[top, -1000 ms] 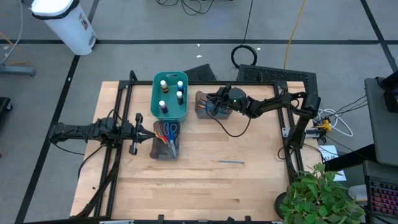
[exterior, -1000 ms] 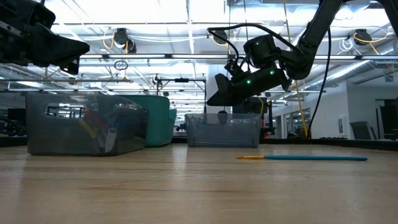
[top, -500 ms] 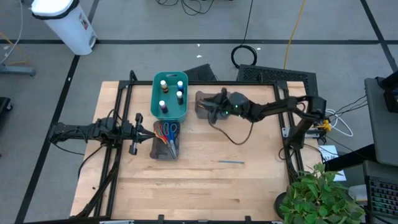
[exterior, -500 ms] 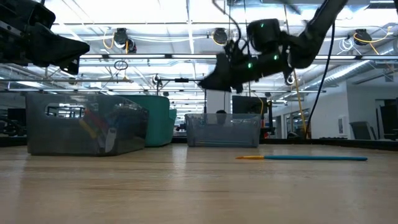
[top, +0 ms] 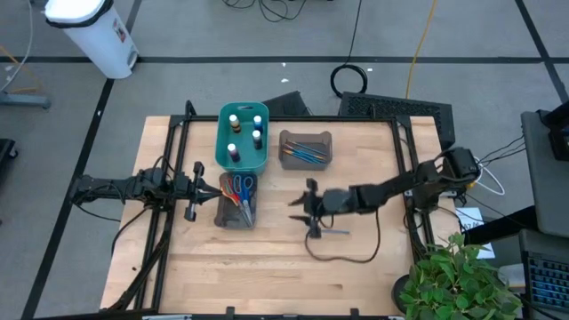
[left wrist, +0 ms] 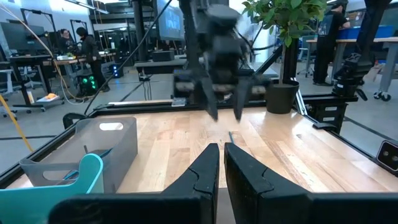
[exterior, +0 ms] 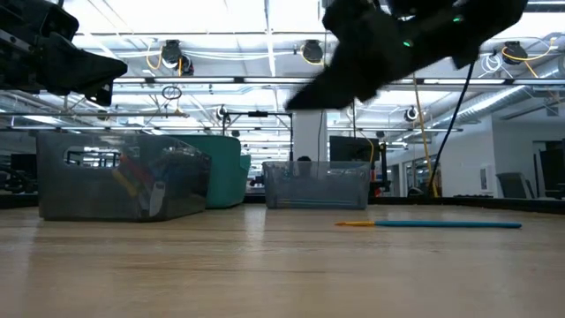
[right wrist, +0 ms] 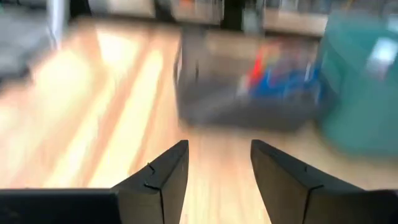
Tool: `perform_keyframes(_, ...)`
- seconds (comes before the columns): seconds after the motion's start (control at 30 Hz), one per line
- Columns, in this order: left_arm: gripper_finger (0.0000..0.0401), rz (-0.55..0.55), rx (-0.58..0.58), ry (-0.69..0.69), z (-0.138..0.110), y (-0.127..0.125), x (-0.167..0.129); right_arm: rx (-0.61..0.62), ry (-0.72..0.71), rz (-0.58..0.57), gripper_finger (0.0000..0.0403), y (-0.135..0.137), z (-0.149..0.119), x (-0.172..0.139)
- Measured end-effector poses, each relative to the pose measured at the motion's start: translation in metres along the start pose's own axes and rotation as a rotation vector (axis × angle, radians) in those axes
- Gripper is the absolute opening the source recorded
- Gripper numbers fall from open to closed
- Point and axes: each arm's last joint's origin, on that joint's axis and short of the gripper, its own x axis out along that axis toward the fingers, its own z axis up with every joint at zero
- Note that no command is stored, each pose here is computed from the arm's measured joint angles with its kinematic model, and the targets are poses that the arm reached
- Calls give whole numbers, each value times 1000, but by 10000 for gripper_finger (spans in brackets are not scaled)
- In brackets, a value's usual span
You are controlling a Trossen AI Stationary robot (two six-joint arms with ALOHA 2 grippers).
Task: Pick & Place Paint Supplies
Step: Put the blue paintbrush into the top black bin
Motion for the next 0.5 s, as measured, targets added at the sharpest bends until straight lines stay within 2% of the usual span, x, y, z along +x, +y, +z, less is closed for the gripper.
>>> perform_keyframes(0.1, 33, 0, 0, 0, 0, 0, 0, 8, 152, -13, 165, 19, -9, -3)
perform_keyframes(0.27, 33, 0, 0, 0, 0, 0, 0, 55, 278, 16, 163, 40, -29, 0)
perform_keyframes(0.5, 33, 0, 0, 0, 0, 0, 0, 36, 410, 59, 160, 49, -62, 14)
